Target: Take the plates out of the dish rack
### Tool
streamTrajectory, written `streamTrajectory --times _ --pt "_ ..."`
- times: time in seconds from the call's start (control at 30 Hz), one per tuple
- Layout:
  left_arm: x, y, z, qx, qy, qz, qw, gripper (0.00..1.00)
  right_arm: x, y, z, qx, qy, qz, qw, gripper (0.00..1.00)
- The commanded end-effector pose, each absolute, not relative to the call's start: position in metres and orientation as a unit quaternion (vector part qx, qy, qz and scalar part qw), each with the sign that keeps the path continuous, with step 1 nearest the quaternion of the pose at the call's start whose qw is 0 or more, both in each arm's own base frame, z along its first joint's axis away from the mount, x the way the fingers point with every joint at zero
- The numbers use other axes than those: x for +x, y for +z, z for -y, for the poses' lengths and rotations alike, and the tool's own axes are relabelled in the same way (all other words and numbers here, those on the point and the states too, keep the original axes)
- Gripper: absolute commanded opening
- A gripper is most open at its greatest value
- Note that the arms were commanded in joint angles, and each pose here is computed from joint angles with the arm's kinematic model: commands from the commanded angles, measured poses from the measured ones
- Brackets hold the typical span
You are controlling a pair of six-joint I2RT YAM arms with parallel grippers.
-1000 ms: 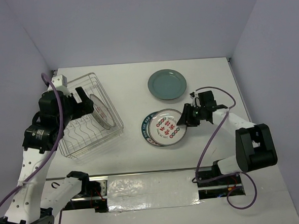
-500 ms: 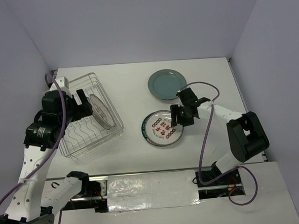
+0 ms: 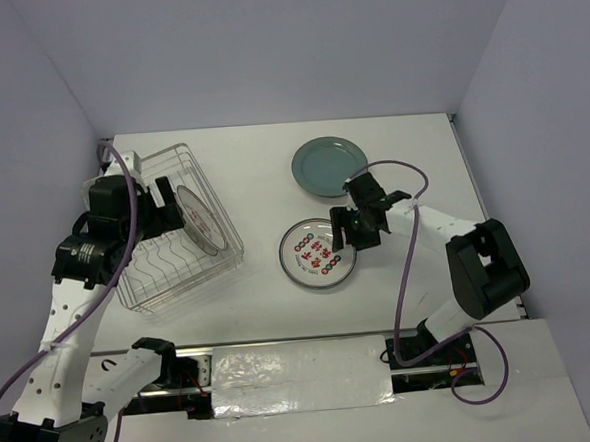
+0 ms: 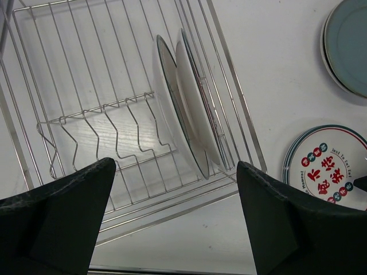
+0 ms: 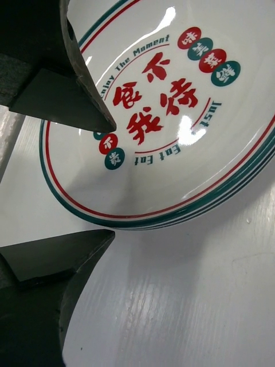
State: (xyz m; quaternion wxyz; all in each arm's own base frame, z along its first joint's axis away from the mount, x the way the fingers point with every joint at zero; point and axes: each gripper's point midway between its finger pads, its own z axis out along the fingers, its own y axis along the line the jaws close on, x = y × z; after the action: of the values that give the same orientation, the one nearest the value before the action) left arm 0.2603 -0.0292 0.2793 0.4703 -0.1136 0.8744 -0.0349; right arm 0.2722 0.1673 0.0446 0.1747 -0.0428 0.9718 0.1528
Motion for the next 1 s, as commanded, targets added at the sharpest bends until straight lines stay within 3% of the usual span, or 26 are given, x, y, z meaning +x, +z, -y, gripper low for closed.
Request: streamTrajectory --times 0.0,0.17,0.3,0.43,0.7,0.97 --pt "0.262 0.279 0.027 -0.119 -0.031 -0.872 0.475 0.99 0.288 0.077 -0.165 -0.037 0.141 -0.963 0.229 0.76" --pt "0.268 0.262 0.021 -0.152 -0.013 -0.875 0.459 0.94 0.293 0.117 -0.147 -0.008 0.115 -0.949 0.292 0.77" --pt "0.278 0.255 0.02 -0.183 -0.012 -0.869 0.459 0.81 0.29 0.14 -0.144 -0.011 0.114 -0.944 0.308 0.77" --pt "0.293 0.24 0.023 -0.208 -0.013 -0.87 0.447 0.79 0.284 0.155 -0.143 -0.017 0.122 -0.936 0.33 0.77" --pt "0.309 0.227 0.014 -0.249 0.012 -0.859 0.448 0.63 0.274 0.16 -0.142 -0.032 0.126 -0.933 0.335 0.77" --pt "0.313 0.202 0.015 -0.264 0.022 -0.867 0.423 0.54 0.273 0.155 -0.145 -0.042 0.132 -0.932 0.334 0.77"
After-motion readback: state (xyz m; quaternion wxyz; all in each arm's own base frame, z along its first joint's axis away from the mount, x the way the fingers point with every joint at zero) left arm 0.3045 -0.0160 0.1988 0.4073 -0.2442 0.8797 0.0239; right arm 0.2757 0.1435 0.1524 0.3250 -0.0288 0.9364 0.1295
